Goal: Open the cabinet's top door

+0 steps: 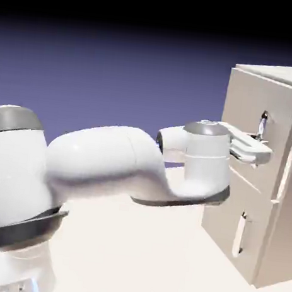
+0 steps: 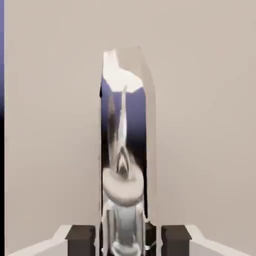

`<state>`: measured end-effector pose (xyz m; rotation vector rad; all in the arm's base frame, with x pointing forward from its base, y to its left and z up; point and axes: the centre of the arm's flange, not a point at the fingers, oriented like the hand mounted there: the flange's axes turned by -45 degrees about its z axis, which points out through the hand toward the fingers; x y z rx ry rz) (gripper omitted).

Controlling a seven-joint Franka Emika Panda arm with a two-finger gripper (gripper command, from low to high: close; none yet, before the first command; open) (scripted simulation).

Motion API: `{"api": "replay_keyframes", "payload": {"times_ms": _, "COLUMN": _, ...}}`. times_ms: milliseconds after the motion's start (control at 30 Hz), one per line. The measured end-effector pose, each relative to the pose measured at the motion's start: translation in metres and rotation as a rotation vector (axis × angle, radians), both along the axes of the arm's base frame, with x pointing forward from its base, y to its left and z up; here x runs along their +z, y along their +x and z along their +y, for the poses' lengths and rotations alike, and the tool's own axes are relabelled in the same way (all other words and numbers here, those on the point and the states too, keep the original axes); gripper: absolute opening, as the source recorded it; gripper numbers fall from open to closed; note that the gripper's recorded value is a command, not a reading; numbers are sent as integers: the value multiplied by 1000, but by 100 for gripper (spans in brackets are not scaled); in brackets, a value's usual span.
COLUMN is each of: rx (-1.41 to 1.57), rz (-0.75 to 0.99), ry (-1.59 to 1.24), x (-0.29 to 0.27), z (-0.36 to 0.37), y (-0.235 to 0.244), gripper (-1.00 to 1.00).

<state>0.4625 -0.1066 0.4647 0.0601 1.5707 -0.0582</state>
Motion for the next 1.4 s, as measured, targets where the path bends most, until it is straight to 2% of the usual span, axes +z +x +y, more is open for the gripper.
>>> {"api": "replay_keyframes", "payload": {"times_ms": 367, "rx": -117, "rz": -1, "ry": -1, "x": 0, "z": 20, "y": -26, "gripper": -100}}
{"api": "replay_keyframes", "payload": {"times_ms": 933, "rx": -187, "rz": -1, "ry": 13, "x": 0, "z": 33, "y": -38, "gripper": -100}}
{"api": "replay_keyframes", "payload": {"times_ms": 1400, "rx": -438, "rz": 0, "ry": -1, "x": 0, "z": 90, "y": -82, "gripper": -100}}
